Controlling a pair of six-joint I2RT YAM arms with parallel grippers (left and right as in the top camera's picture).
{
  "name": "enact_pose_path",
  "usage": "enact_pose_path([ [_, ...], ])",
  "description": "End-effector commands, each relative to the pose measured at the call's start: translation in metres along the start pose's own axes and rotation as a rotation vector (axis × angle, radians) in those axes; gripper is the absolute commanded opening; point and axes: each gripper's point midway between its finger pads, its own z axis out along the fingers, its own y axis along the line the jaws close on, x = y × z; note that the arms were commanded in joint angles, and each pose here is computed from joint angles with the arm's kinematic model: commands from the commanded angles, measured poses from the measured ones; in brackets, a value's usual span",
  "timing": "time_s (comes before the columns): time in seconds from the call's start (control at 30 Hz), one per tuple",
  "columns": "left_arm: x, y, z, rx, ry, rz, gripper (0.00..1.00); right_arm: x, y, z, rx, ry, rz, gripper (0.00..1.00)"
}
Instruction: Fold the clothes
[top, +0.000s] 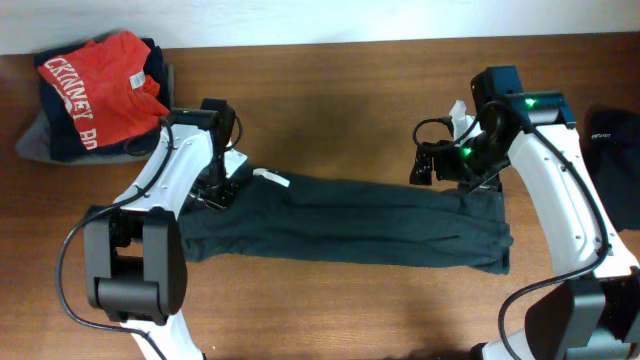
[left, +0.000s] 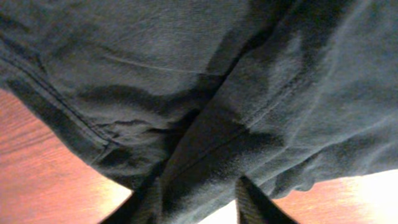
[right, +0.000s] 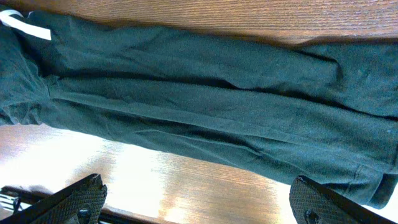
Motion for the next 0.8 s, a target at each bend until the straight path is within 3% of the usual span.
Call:
enact_pose_path([
  [0.0, 0.006, 0.007, 0.009, 0.0, 0.028, -0.009, 0.31, 0.002, -0.001, 0.005, 0.01, 0.009, -0.009, 0.99],
  [0.33, 0.007, 0.005, 0.021, 0.032, 0.058, -0.016, 0.31, 0.001, 0.0, 0.005, 0.009, 0.004, -0.01, 0.99],
  [0.43, 0.007, 0.004, 0.027, 0.037, 0.075, -0.011, 0.22, 0.001, 0.0, 0.005, 0.009, 0.003, -0.011, 0.99],
  [0.53, 0.006, 0.004, 0.031, 0.035, 0.083, -0.007, 0.01, 0.001, -0.001, 0.005, 0.009, 0.003, -0.011, 0.99],
  [0.77, 0.002, 0.007, 0.024, 0.03, 0.07, -0.021, 0.0, -0.001, 0.0, 0.005, 0.009, -0.002, -0.012, 0.99],
])
